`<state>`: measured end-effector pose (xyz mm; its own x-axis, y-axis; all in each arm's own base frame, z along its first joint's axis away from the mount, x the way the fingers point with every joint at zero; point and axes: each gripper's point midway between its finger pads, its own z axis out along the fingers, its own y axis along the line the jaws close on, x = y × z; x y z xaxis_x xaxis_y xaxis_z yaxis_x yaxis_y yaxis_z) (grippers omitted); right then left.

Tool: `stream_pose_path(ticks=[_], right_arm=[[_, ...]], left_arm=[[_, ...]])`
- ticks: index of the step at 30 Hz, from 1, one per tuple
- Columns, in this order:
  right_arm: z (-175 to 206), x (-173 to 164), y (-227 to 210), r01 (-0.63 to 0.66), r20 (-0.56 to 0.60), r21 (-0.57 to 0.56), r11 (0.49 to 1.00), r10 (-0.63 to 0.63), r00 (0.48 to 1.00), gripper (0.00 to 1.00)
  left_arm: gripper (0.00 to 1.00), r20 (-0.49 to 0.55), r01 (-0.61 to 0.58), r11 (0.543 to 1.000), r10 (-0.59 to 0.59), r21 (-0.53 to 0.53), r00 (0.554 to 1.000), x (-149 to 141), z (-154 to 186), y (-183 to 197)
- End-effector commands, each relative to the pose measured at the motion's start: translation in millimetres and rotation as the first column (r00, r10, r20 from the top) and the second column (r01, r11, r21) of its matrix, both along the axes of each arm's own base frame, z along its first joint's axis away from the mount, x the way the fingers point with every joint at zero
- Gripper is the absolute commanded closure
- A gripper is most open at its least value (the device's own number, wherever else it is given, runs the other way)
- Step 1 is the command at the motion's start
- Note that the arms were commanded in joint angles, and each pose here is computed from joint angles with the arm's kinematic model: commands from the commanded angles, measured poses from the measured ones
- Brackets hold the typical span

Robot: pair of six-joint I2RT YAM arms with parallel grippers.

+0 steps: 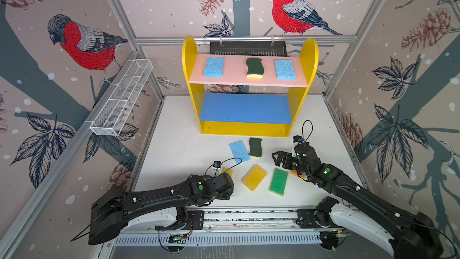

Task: Arrange cleaning sponges on a shelf
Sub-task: Pick up the cleaning sponge from the bottom-center of the table.

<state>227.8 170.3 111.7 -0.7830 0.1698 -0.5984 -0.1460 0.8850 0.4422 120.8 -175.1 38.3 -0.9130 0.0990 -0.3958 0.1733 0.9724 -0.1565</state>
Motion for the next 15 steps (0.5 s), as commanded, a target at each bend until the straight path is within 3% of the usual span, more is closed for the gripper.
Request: stream_pose_path(ticks=[1, 8, 15], right_arm=[[5, 5, -1, -0.001, 0.032, -0.015, 1.0, 0.001, 0.999, 0.0], [6, 7, -3, 0.0, 0.045, -0.04, 0.999, 0.002, 0.999, 0.01], [5, 7, -3, -0.002, 0.042, -0.04, 0.999, 0.004, 0.999, 0.01]], left_arm=[[0.11, 0.025, 0.033, 0.999, -0.032, -0.012, 0.999, 3, 2, -8], [0.08, 0.083, 0.06, 0.997, -0.056, -0.049, 0.995, 10, 16, -17], [0.09, 0.076, 0.049, 0.998, -0.051, 0.026, 0.996, 12, 12, -13]])
